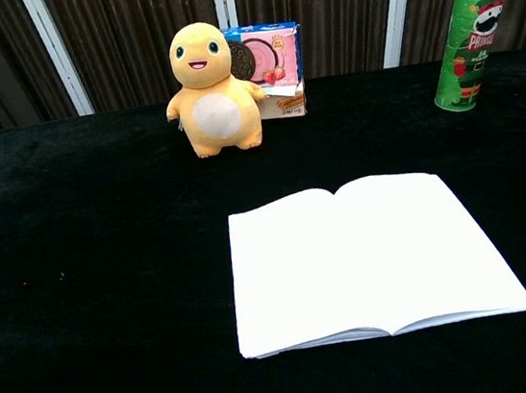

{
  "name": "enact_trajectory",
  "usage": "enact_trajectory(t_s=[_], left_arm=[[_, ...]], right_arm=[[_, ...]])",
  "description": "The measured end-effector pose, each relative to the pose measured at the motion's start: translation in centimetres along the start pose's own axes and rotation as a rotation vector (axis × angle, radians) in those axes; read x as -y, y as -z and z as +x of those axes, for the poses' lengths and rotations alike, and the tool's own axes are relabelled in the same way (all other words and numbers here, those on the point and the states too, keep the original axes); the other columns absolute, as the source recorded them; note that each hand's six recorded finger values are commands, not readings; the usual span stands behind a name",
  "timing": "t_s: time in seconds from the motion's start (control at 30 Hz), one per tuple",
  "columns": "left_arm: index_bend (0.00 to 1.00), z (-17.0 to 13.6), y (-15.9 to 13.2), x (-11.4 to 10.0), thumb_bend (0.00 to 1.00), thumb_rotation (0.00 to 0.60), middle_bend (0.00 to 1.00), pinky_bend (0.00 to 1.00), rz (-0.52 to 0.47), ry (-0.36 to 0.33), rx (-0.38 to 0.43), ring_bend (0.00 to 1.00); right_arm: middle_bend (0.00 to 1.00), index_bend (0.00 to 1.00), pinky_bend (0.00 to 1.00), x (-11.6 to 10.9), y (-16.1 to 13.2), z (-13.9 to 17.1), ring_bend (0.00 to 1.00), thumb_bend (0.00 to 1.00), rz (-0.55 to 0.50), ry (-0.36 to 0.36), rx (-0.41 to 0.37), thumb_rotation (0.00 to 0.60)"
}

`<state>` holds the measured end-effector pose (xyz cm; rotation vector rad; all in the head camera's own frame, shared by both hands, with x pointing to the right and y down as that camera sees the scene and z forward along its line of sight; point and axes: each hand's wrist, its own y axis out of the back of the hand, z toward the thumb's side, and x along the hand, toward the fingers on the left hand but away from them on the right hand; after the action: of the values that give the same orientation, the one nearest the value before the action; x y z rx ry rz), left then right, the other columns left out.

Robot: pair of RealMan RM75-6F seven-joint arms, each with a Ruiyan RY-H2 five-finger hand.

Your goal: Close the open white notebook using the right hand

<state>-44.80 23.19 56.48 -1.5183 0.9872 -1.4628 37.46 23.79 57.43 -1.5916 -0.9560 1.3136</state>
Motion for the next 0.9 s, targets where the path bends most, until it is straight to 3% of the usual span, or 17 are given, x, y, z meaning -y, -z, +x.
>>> enact_trajectory(t_s=[0.37,0.7,0.9], left_arm=[[0.0,-0.1,0.4,0.0,0.18,0.6,0.0,0.0,0.013,-0.004,-0.018,0.0],[0.0,0.0,0.4,0.5,0.18,0.6,0.0,0.0,0.035,0.004,-0.026,0.0],[0.0,0.0,0.7,0.4,0.18,0.6,0.0,0.0,0.026,0.002,-0.035,0.0]], right_arm=[[0.0,0.0,0.0,0.6,-3.0,-1.2,0.0,0.12,-0.124,-0.061,-0.15,0.6],[0.0,0.0,0.0,4.0,-9.3,-2.4,0.0,0.09,-0.269,-0.292,-0.375,0.6],[0.0,0.0,0.0,5.9,-12.6,-3.0,0.0,0.09,-0.355,-0.366,-0.432,0.6]])
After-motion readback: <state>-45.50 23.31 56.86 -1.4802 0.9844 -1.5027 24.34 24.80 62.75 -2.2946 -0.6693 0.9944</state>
